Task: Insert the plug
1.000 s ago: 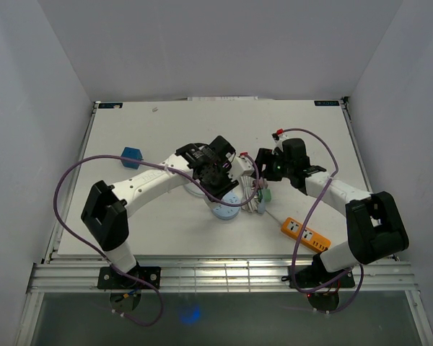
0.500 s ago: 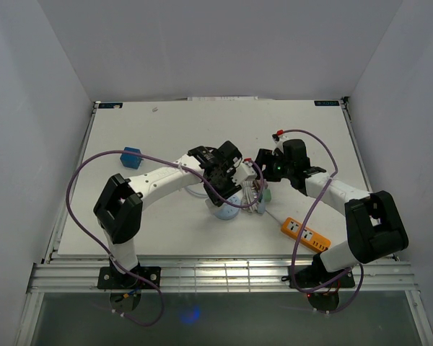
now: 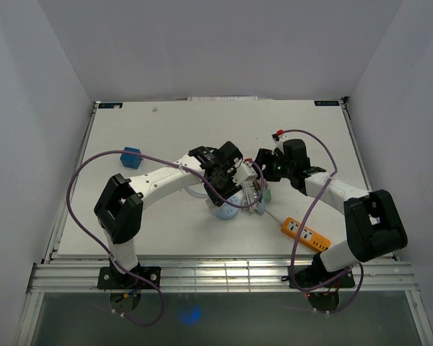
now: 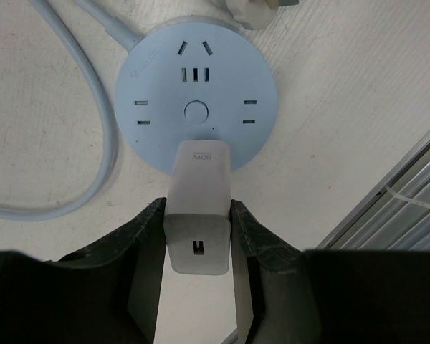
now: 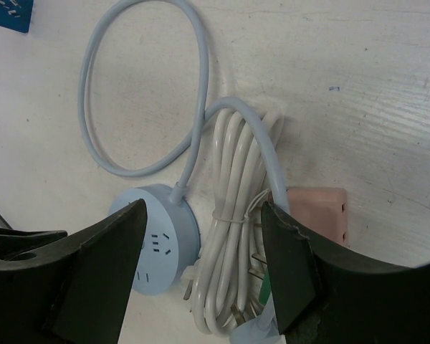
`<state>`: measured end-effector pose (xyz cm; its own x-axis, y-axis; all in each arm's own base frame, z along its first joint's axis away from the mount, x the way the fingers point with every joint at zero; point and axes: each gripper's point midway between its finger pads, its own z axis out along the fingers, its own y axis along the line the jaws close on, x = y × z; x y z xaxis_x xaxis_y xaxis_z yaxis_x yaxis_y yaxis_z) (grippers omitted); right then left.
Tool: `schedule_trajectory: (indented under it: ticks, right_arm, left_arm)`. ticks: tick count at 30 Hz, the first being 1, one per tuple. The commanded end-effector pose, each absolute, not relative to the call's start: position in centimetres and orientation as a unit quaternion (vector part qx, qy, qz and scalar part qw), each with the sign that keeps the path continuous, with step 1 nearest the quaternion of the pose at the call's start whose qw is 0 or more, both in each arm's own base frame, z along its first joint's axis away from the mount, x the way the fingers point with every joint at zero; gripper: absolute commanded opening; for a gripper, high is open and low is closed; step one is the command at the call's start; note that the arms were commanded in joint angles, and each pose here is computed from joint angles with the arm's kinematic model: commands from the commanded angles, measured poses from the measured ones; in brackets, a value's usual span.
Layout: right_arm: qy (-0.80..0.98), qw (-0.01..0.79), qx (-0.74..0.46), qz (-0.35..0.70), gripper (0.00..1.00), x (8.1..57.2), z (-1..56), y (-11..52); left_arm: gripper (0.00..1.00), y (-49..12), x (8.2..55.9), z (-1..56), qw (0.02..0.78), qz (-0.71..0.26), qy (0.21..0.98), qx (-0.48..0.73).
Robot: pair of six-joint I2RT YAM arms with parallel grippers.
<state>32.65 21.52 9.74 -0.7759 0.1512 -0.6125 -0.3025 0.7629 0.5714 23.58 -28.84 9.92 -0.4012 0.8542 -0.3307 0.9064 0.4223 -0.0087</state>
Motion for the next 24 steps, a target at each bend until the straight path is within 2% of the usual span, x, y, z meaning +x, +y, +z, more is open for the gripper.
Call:
schedule_trajectory:
  ticks: [1,24]
  right_arm:
    - [0.872,0.339,-0.045,0.350,0.70,32.88,9.86,21.67]
    - [0.872,0.332,-0.047,0.355,0.70,32.84,9.63,21.78]
  left_arm:
    - [0.00,-29.58,24.76,12.98,0.192,-0.095,0.822,0.528]
    - [0.00,-29.13,24.31,13.02,0.197,-0.098,0.815,0.536]
